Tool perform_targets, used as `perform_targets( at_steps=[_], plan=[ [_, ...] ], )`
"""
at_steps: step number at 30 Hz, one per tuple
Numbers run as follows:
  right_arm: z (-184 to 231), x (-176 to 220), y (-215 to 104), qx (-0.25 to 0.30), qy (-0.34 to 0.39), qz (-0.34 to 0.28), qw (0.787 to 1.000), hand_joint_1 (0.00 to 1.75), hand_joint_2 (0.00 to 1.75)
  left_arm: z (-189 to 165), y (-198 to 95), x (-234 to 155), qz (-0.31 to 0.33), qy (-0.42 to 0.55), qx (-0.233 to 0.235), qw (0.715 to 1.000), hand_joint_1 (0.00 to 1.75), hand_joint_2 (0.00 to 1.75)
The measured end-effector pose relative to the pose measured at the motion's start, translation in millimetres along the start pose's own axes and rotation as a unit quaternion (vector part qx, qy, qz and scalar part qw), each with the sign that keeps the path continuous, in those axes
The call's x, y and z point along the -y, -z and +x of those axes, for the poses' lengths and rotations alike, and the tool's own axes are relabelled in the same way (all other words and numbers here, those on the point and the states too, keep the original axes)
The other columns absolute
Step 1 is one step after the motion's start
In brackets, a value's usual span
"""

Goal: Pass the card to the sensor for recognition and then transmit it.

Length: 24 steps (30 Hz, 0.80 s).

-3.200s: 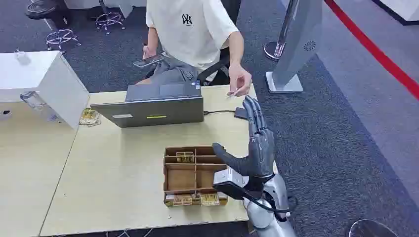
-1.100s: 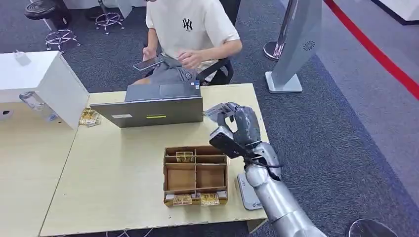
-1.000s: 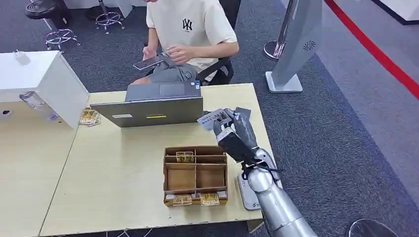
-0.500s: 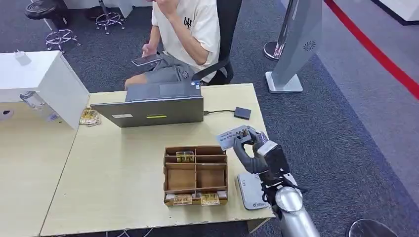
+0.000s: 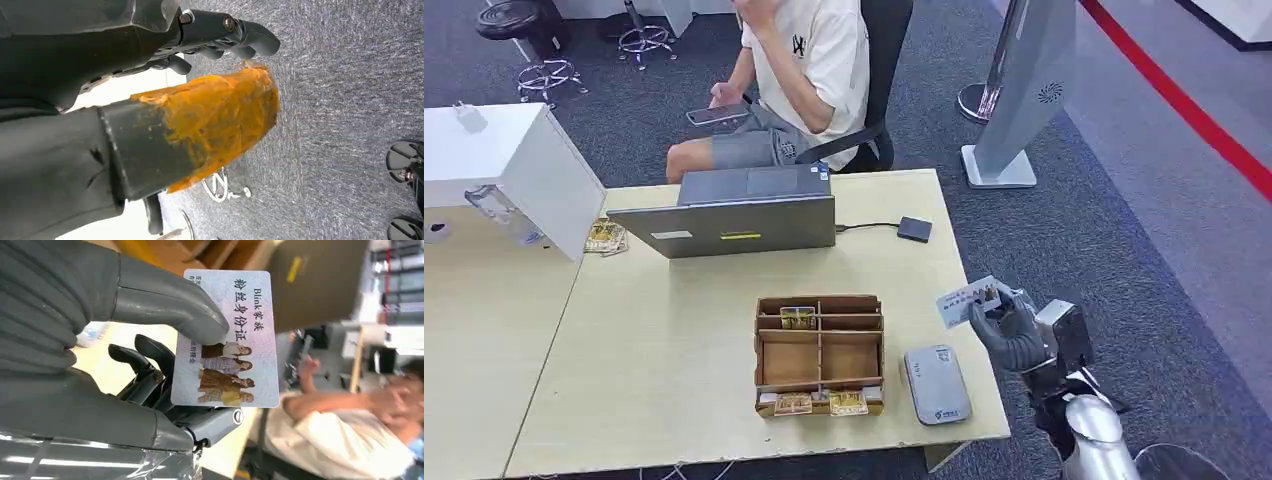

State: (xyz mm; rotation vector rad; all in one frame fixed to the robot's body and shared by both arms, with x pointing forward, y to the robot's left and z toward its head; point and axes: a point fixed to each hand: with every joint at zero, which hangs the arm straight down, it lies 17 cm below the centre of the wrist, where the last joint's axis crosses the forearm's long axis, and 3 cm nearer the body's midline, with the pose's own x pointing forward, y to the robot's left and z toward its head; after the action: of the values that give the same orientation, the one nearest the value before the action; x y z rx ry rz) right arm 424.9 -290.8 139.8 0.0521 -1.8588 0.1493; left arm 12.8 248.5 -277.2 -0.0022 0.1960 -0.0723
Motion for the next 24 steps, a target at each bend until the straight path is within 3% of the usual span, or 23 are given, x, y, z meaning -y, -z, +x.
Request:
perform_targets(
  at_steps=[9,24],
  plan=[
    [-54.1,2.1,-20.4,-0.072,-0.112,0.069,0.989,1.75,1.75,0.2,-0.1,0.3,-0.001,-0.002,0.0,1.0,0.0,0.0],
    [-83.2,-24.0,-13.9,-0.088,-0.236,0.177,0.952,1.75,1.75,-0.7,-0.1,1.7,-0.006,-0.016,-0.003,1.0,0.0,0.0]
  ],
)
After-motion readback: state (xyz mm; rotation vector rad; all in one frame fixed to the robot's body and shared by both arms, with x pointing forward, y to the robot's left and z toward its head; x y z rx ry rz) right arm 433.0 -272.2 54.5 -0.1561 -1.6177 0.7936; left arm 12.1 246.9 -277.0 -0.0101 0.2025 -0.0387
